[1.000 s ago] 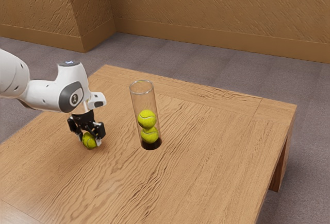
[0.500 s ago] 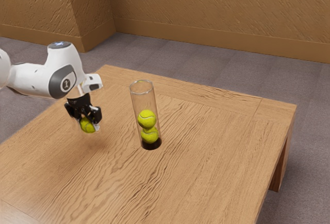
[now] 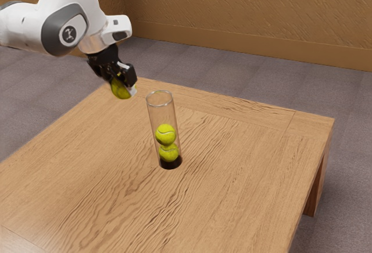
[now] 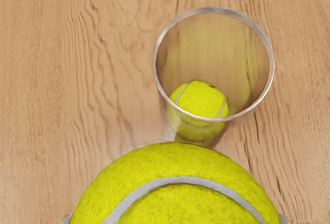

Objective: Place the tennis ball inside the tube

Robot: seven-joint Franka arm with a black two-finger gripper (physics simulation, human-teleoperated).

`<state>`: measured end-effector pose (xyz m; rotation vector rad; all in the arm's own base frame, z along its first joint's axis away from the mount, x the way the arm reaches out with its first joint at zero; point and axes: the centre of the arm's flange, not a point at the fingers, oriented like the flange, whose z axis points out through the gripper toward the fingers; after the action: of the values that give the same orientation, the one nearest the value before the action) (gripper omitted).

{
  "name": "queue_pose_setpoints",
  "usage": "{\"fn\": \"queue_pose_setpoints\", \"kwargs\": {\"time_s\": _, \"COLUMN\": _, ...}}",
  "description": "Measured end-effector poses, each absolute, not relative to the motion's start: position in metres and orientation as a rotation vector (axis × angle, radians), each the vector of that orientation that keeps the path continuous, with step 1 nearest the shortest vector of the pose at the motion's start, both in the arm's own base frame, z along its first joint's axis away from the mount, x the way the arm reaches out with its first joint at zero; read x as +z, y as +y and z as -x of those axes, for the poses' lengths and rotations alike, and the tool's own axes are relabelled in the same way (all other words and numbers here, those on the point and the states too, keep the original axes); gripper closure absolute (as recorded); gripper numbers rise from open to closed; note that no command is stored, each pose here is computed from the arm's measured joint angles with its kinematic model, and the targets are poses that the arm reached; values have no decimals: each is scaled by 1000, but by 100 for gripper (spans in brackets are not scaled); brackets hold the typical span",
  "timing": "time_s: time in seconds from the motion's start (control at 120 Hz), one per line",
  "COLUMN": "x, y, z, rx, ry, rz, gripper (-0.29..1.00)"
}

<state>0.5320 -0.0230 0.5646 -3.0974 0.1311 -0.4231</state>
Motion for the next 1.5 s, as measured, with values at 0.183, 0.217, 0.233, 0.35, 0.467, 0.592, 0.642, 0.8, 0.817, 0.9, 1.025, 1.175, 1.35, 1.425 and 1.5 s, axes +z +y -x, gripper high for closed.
{"fn": "queue_pose_setpoints", "kwargs": {"time_s": 0.183, "x": 560, "y": -53, "z": -546, "rx": -377, "ry": 203, "rz": 3140, "gripper": 40}}
{"fn": "queue_pose_setpoints", "kwargs": {"time_s": 0.217, "x": 558, "y": -59, "z": -548, "rx": -369, "ry": 219, "rz": 3145, "gripper": 40}}
{"fn": "queue_pose_setpoints", "kwargs": {"time_s": 0.233, "x": 558, "y": -62, "z": -549, "rx": -365, "ry": 228, "rz": 3148, "gripper": 40}}
{"fn": "queue_pose_setpoints", "kwargs": {"time_s": 0.35, "x": 552, "y": -82, "z": -563, "rx": -349, "ry": 287, "rz": 3168, "gripper": 40}}
{"fn": "queue_pose_setpoints", "kwargs": {"time_s": 0.467, "x": 550, "y": -89, "z": -579, "rx": -342, "ry": 312, "rz": 3184, "gripper": 41}}
{"fn": "queue_pose_setpoints", "kwargs": {"time_s": 0.592, "x": 551, "y": -90, "z": -585, "rx": -333, "ry": 321, "rz": 3187, "gripper": 41}}
{"fn": "queue_pose_setpoints", "kwargs": {"time_s": 0.642, "x": 549, "y": -89, "z": -588, "rx": -326, "ry": 320, "rz": 3189, "gripper": 40}}
{"fn": "queue_pose_setpoints", "kwargs": {"time_s": 0.8, "x": 544, "y": -70, "z": -597, "rx": -312, "ry": 274, "rz": 3195, "gripper": 41}}
{"fn": "queue_pose_setpoints", "kwargs": {"time_s": 0.817, "x": 544, "y": -67, "z": -598, "rx": -311, "ry": 268, "rz": 3195, "gripper": 41}}
{"fn": "queue_pose_setpoints", "kwargs": {"time_s": 0.9, "x": 539, "y": -61, "z": -604, "rx": -302, "ry": 257, "rz": 3198, "gripper": 40}}
{"fn": "queue_pose_setpoints", "kwargs": {"time_s": 1.025, "x": 537, "y": -65, "z": -610, "rx": -298, "ry": 273, "rz": 3198, "gripper": 40}}
{"fn": "queue_pose_setpoints", "kwargs": {"time_s": 1.175, "x": 532, "y": -63, "z": -617, "rx": -292, "ry": 279, "rz": 3195, "gripper": 40}}
{"fn": "queue_pose_setpoints", "kwargs": {"time_s": 1.35, "x": 524, "y": -55, "z": -629, "rx": -284, "ry": 267, "rz": 3196, "gripper": 40}}
{"fn": "queue_pose_setpoints", "kwargs": {"time_s": 1.425, "x": 521, "y": -52, "z": -634, "rx": -282, "ry": 267, "rz": 3197, "gripper": 40}}
{"fn": "queue_pose_setpoints", "kwargs": {"time_s": 1.5, "x": 519, "y": -51, "z": -637, "rx": -279, "ry": 267, "rz": 3196, "gripper": 40}}
